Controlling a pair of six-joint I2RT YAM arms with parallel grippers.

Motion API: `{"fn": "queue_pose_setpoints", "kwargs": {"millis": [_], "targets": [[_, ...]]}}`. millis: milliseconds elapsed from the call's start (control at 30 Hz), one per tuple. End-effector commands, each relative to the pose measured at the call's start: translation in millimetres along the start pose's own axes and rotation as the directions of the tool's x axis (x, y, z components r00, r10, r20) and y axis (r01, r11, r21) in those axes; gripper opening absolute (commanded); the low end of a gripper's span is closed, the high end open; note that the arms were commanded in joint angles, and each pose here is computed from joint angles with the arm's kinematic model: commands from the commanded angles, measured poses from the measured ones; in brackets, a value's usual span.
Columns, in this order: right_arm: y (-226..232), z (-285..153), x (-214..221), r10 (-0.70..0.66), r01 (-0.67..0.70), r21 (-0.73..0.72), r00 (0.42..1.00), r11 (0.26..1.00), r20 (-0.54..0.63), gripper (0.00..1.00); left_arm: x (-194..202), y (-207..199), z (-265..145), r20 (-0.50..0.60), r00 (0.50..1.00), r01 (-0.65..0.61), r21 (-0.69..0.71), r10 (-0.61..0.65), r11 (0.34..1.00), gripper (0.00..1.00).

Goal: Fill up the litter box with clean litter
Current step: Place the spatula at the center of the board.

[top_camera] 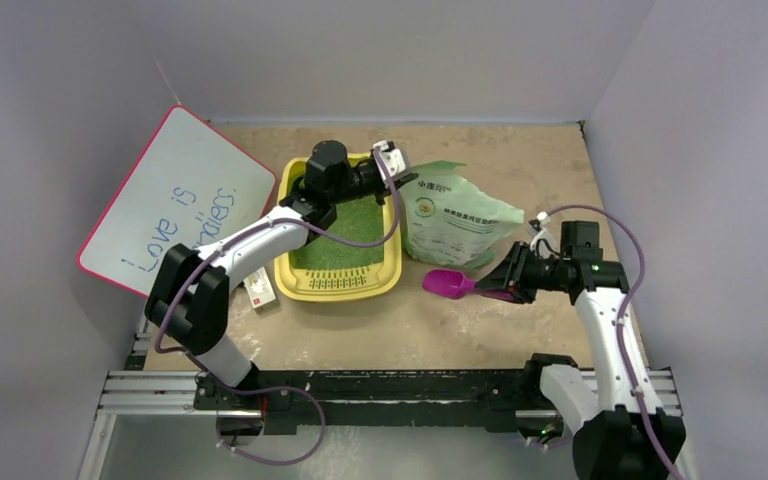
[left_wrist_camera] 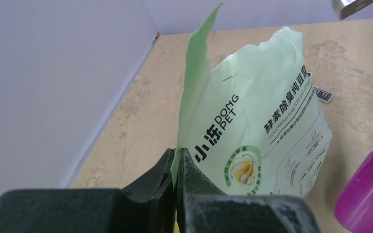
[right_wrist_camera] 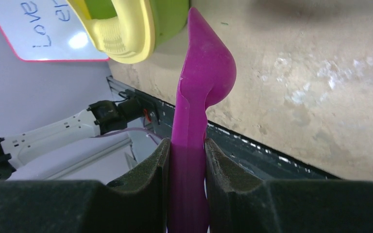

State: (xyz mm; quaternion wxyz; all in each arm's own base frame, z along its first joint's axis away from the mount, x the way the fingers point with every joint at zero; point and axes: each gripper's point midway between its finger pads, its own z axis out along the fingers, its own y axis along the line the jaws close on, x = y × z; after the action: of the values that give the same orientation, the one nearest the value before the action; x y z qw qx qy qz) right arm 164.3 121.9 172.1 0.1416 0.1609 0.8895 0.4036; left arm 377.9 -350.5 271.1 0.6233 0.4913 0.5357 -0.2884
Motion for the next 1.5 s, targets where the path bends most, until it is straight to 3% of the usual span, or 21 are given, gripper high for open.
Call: {"fn": "queue_pose_setpoints", "kwargs": {"millis": [0,233,333,433,633,800,933,1167,1233,1367,1467], "targets": [[17.7,22.0,-25.8,-0.067,0.07,-0.183,0.997,0.981,0.023,0.0,2.5,-20.3,-4.5,-0.042,0.994,-0.095,0.043,0.097,0.995,0.0],[-29.0,64.3,-25.4,-0.027,0.021,-0.074,0.995,0.997,-0.093,0.03,18.8,-30.6,-14.1,-0.079,0.99,-0.115,0.002,0.115,0.993,0.0],[-46.0,69.0,-28.4,-0.005,0.006,0.01,0.997,1.0,-0.082,0.19,20.2,-32.0,-14.6,-0.085,0.991,-0.103,0.007,0.103,0.995,0.0],[-53.7,65.8,-27.4,0.002,0.002,0.066,0.998,0.998,-0.068,0.42,23.6,-33.7,-14.9,-0.092,0.991,-0.098,0.011,0.098,0.995,0.0],[-46.5,24.8,-45.4,-0.059,0.04,0.246,0.996,0.968,0.07,0.63,29.0,-38.1,-17.3,-0.101,0.991,-0.088,0.02,0.09,0.996,0.0],[-11.0,-22.2,-70.6,-0.183,0.106,0.302,0.954,0.947,0.237,0.7,34.2,-42.0,-20.5,-0.106,0.991,-0.078,0.02,0.08,0.997,0.0],[15.2,-46.3,-83.9,-0.255,0.161,0.308,0.921,0.938,0.295,0.73,31.3,-40.9,-21.1,-0.102,0.992,-0.076,0.014,0.077,0.997,0.0],[-0.9,-24.5,-80.2,-0.202,0.134,0.299,0.956,0.945,0.212,0.7,27.7,-42.0,-21.5,-0.095,0.993,-0.069,0.02,0.071,0.997,0.0],[-0.7,-22.6,-86.2,-0.213,0.139,0.297,0.949,0.945,0.234,0.71,27.2,-44.6,-23.7,-0.095,0.993,-0.074,0.029,0.076,0.997,0.0],[41.8,-44.7,-121.9,-0.346,0.261,0.258,0.857,0.93,0.381,0.72,19.5,-54.6,-27.1,-0.067,0.996,-0.056,0.07,0.061,0.996,0.0],[95.5,-53.8,-136.1,-0.517,0.513,0.139,0.735,0.847,0.439,0.73,6.8,-61.8,-28.2,-0.03,0.999,-0.036,0.111,0.04,0.993,0.0]]}}
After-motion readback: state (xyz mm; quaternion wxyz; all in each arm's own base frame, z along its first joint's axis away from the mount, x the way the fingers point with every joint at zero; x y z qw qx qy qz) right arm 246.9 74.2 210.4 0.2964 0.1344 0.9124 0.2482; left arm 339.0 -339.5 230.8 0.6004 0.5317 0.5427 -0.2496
